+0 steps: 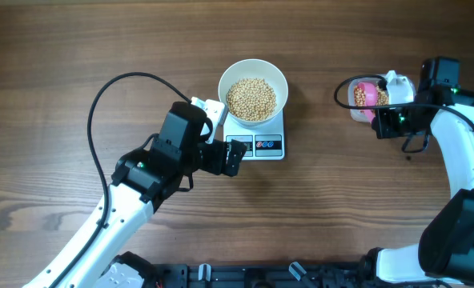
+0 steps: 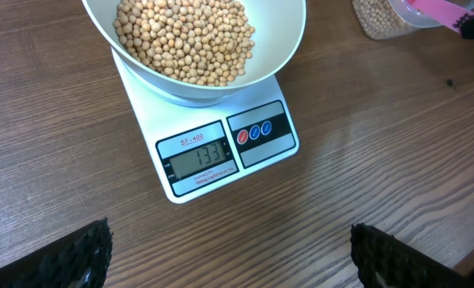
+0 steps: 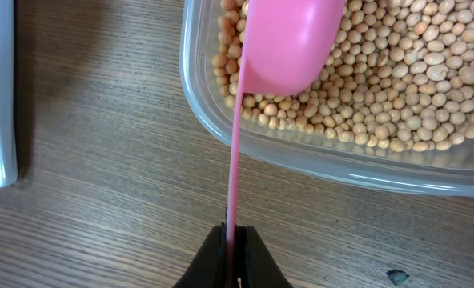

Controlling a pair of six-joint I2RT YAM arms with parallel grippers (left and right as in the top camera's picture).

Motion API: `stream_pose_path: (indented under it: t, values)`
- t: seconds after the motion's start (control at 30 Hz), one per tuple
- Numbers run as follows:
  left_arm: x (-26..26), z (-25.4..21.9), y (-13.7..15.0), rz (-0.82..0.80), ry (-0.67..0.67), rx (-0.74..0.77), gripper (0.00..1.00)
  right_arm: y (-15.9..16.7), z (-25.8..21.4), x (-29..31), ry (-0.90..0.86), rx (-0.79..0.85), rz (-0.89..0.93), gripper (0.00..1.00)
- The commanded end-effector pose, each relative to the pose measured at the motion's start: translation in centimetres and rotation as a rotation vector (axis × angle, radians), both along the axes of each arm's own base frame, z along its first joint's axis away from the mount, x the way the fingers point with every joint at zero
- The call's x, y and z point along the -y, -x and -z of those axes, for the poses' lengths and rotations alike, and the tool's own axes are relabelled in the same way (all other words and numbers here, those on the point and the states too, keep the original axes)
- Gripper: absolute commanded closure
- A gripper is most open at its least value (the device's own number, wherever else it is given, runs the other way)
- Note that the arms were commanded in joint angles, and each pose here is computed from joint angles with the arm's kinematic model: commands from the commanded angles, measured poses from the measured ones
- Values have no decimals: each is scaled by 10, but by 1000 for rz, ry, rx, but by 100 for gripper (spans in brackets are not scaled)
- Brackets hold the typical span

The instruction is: Scoop item into bowl and weigh 150g on scale

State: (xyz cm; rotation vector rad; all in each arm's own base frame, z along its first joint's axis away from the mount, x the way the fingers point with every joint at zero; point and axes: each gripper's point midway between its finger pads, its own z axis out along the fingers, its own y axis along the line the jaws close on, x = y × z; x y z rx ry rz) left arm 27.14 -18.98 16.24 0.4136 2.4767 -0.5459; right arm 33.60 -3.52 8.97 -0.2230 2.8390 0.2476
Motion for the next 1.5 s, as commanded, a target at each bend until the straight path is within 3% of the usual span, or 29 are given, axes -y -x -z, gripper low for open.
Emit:
stream_pose_path:
  t: [0.0,0.27,0.63,0.83,1.0,1.47]
  values:
    - [0,1,0,12,-15,13,0,1,5,-8,-52,-18,17,96]
    - [0,1,0,12,-15,13,0,-1,1,14,-72,-8,150,96]
    - [0,1,0,12,-15,13,0,-4,-9,5,-173,26,149,96]
    - [0,1,0,12,-15,13,0,-6,-25,14,-152,84,152,96]
    - [0,1,0,12,-15,13,0,-1,-21,39,3,67,178,96]
    - [0,1,0,12,-15,13,0,-2,-43,35,-30,125,236,96]
